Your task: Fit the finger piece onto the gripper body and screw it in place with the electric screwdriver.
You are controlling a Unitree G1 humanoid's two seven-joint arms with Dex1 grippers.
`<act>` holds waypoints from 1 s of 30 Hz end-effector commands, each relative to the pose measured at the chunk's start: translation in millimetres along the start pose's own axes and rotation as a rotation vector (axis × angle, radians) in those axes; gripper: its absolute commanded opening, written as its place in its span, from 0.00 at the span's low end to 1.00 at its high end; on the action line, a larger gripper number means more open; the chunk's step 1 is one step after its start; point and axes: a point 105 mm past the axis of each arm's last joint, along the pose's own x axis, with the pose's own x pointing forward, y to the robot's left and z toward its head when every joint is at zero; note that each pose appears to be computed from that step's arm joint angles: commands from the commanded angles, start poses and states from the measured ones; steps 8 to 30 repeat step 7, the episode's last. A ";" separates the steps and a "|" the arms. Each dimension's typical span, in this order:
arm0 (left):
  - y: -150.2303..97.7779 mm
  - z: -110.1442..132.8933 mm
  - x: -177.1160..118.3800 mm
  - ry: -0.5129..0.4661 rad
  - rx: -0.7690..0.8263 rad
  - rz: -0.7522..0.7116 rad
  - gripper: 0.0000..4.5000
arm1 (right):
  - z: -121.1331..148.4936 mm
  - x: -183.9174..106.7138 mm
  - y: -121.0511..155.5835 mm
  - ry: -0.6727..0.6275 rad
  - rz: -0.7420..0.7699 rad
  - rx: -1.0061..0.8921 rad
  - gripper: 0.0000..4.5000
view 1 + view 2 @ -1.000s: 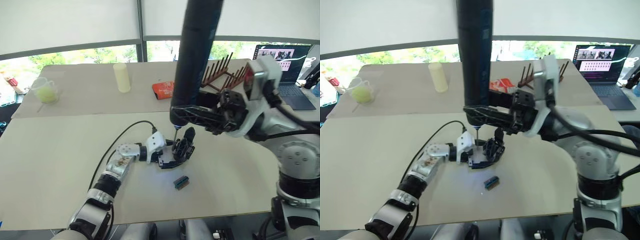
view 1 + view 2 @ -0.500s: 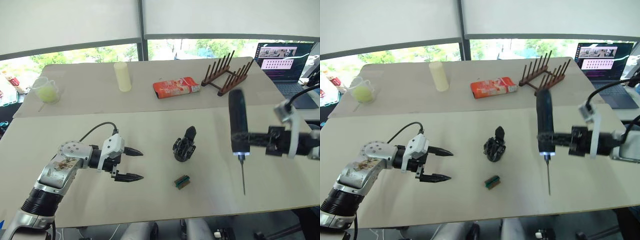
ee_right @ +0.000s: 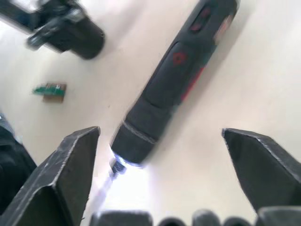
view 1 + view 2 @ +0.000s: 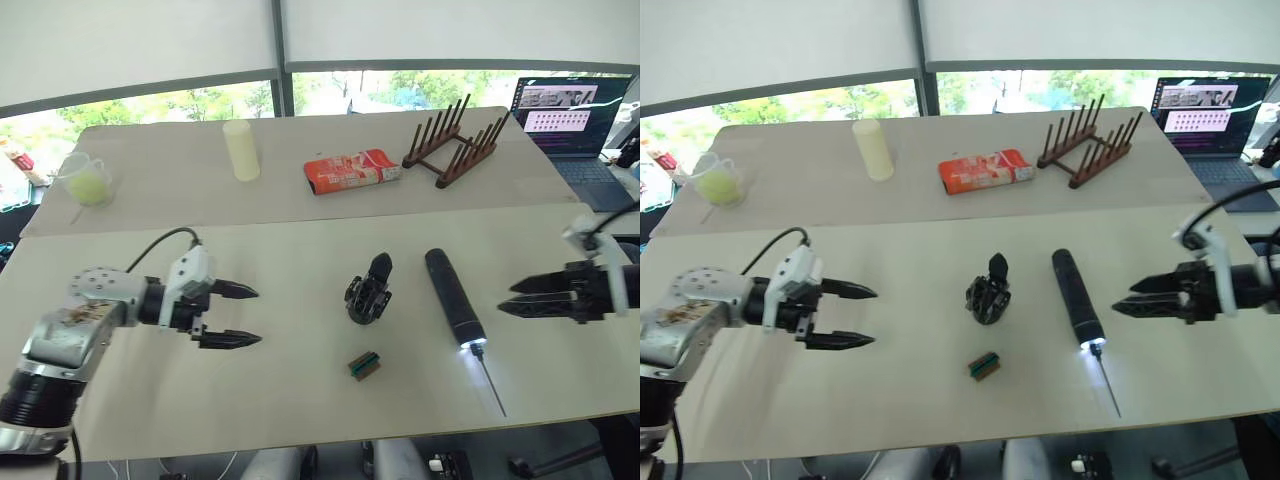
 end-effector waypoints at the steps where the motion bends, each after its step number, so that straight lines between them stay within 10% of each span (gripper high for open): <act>1: 1.3 0.5 -30.2 0.025 -0.002 0.047 1.00 | 9.1 -31.7 9.6 -0.006 0.011 -0.205 0.99; 30: -5.0 -4.9 -36.3 0.048 -0.011 0.027 1.00 | 5.0 -35.8 5.8 -0.033 -0.033 -0.244 0.99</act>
